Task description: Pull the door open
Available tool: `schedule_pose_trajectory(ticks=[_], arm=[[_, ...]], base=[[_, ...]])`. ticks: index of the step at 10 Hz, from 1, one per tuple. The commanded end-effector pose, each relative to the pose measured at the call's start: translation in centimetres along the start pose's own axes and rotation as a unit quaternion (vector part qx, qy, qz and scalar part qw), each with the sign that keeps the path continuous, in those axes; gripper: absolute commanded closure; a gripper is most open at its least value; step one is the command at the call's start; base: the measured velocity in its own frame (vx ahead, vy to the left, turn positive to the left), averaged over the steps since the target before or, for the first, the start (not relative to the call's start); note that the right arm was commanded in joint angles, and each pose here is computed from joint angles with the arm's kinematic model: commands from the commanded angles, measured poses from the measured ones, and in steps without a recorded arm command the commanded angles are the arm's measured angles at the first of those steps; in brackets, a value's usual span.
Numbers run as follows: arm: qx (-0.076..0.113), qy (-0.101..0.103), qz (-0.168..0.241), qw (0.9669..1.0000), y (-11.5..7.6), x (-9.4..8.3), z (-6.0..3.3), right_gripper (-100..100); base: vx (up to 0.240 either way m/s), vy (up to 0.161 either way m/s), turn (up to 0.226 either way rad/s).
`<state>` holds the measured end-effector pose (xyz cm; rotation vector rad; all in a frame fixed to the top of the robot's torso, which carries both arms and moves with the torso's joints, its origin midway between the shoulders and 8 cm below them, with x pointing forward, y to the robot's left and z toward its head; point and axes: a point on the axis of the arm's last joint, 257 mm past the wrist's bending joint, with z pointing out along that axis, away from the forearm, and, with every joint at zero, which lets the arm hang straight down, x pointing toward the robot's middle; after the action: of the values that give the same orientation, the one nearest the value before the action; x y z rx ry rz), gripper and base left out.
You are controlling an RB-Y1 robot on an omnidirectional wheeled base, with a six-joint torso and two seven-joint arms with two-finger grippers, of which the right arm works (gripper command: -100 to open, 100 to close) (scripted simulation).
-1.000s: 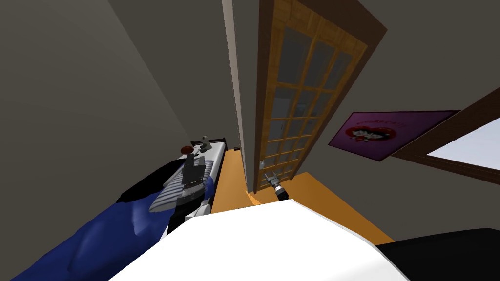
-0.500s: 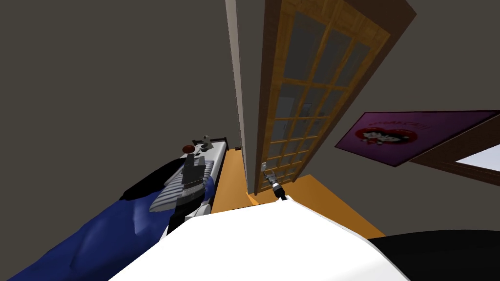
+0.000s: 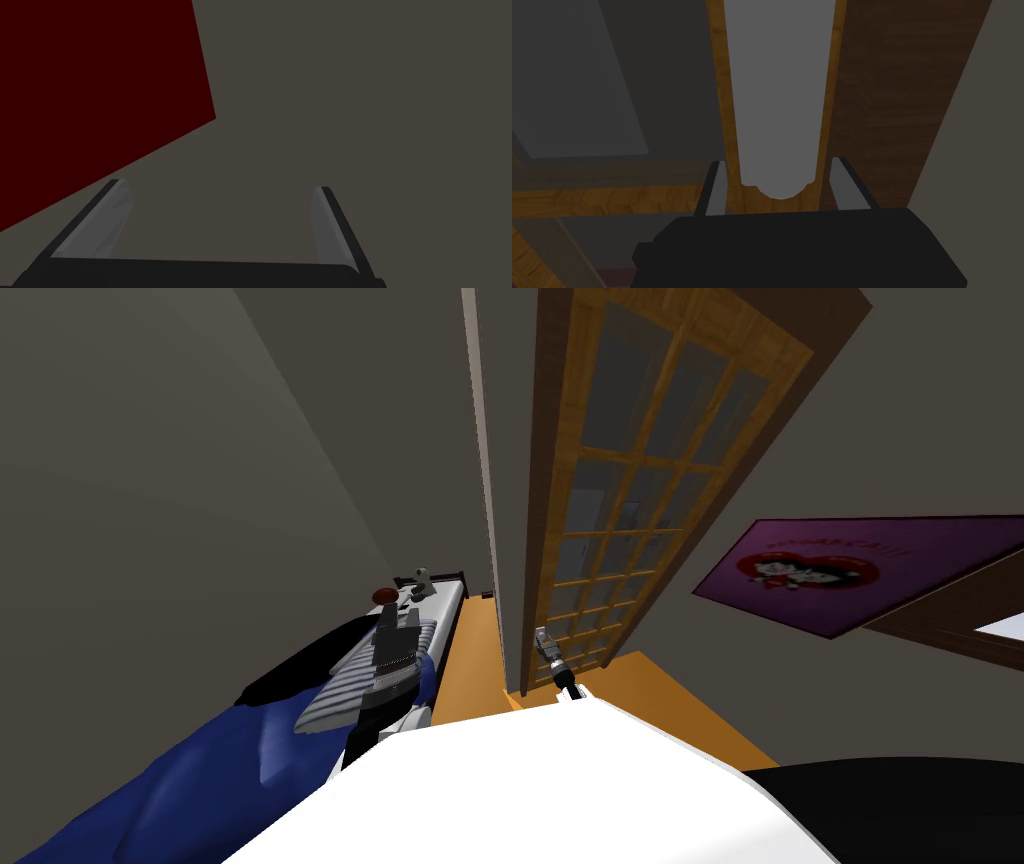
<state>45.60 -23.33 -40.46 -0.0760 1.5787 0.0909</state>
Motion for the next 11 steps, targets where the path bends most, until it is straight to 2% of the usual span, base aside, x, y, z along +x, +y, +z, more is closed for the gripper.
schedule_pose_trajectory(ticks=[1, 5, 11], arm=[[0.001, -0.001, -0.001, 1.0, -0.2, -0.1, 0.12, 100], [0.001, -0.001, -0.001, 1.0, -0.2, -0.1, 0.12, 100], [0.022, -0.001, 0.066, 0.9976, -2.5, 0.1, -0.78, 100]], base=[[-0.023, 0.011, 0.003], [-0.001, 0.001, -0.002], [-0.027, -0.008, 0.082]])
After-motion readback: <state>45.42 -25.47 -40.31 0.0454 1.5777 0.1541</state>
